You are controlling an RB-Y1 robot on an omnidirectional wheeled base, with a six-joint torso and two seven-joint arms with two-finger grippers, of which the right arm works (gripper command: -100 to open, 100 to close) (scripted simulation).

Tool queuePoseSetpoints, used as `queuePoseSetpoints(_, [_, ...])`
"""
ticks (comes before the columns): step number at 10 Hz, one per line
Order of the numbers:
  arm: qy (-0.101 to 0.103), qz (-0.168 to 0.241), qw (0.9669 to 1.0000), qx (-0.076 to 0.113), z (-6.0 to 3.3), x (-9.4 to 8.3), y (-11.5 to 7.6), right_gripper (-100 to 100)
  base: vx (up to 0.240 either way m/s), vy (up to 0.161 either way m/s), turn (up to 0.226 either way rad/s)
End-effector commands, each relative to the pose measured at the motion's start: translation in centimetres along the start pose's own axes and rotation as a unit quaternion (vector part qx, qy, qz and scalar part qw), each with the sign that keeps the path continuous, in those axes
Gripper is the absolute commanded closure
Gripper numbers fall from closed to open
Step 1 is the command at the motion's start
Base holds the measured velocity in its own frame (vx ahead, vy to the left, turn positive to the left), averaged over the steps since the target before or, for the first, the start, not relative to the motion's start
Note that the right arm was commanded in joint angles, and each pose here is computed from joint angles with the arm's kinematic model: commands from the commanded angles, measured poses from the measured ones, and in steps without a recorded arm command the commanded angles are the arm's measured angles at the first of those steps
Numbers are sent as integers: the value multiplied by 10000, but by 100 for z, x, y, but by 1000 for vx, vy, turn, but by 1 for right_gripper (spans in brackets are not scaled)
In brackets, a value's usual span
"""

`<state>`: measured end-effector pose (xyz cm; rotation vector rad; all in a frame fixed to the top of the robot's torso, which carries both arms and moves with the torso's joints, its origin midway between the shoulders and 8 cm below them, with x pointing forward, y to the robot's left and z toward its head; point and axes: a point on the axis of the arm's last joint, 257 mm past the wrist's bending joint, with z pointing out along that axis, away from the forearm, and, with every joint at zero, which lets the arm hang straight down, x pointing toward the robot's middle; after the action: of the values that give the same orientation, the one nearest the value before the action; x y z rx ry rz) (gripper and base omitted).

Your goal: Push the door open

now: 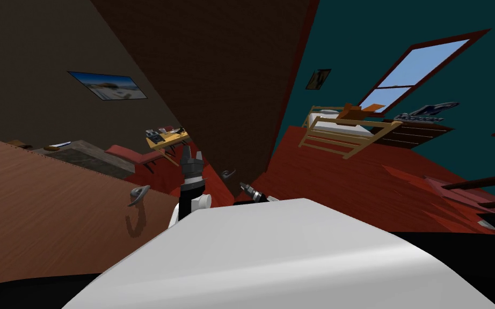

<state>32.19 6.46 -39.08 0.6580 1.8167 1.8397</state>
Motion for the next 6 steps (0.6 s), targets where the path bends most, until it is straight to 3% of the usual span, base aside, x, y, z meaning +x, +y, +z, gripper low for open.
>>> queuePoseSetpoints(1, [-1, 0, 10000, 4, -4, -1, -3, 100, -23, -24, 2])
queuePoseSetpoints(5, [-1, 0, 10000, 4, -4, -1, -3, 100, -9, -12, 0])
queuePoseSetpoints(6, [-159, -17, 9999, 4, 17, -108, 0, -100, -36, 71, -84])
